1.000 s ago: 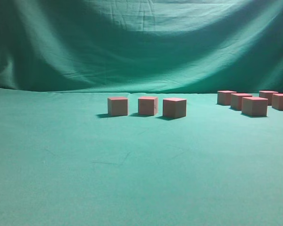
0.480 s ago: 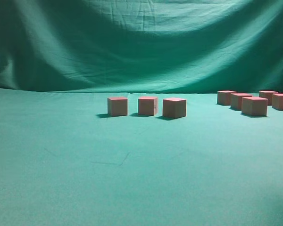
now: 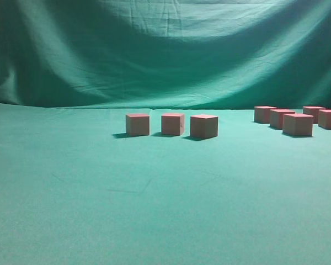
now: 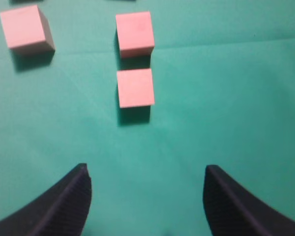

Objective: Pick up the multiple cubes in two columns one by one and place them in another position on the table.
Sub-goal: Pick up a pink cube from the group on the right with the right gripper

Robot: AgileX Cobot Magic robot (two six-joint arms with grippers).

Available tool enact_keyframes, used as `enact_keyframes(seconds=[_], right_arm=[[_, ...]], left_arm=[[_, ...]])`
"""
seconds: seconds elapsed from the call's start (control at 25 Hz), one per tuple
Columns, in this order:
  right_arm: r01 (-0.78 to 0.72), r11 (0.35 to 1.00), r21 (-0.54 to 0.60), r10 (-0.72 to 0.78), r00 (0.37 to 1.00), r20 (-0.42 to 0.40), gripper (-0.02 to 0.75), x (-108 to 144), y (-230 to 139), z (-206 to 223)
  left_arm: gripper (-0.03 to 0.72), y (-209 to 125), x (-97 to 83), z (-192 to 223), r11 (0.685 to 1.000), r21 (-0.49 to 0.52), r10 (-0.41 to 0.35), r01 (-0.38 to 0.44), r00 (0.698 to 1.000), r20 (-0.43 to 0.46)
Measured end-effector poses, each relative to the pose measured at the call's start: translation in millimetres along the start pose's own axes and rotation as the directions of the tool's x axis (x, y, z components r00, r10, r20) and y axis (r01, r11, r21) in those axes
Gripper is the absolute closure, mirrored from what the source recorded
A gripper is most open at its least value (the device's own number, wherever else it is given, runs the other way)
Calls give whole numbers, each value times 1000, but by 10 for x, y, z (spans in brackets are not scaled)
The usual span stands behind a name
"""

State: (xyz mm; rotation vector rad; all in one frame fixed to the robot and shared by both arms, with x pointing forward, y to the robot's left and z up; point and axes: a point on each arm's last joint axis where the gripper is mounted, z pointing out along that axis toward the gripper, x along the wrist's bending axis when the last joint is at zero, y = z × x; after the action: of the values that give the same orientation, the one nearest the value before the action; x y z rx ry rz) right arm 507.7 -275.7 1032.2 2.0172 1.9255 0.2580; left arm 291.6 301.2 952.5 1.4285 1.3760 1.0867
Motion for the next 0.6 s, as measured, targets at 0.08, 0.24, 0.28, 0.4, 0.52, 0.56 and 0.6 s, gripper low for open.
enact_keyframes(seconds=[0.08,0.24,0.28,0.4,0.52,0.56,0.6], right_arm=[[-3,1000,-12,3,1000,-4,291,-19,24,91],[36,999,4,-36,999,-14,291,-17,98,361],[39,999,19,-39,999,-21,291,-15,106,443],[49,997,56,-47,998,-29,291,5,116,654],[52,998,40,-50,998,-40,291,31,148,777],[52,998,25,-51,998,-44,291,39,164,801],[50,999,9,-50,998,-49,291,47,180,816]], left_arm=[[688,0,0,0,1000,0,0,0,1000,0],[688,0,0,0,1000,0,0,0,1000,0],[688,0,0,0,1000,0,0,0,1000,0],[688,0,0,0,1000,0,0,0,1000,0],[688,0,0,0,1000,0,0,0,1000,0],[688,0,0,0,1000,0,0,0,1000,0],[688,0,0,0,1000,0,0,0,1000,0]])
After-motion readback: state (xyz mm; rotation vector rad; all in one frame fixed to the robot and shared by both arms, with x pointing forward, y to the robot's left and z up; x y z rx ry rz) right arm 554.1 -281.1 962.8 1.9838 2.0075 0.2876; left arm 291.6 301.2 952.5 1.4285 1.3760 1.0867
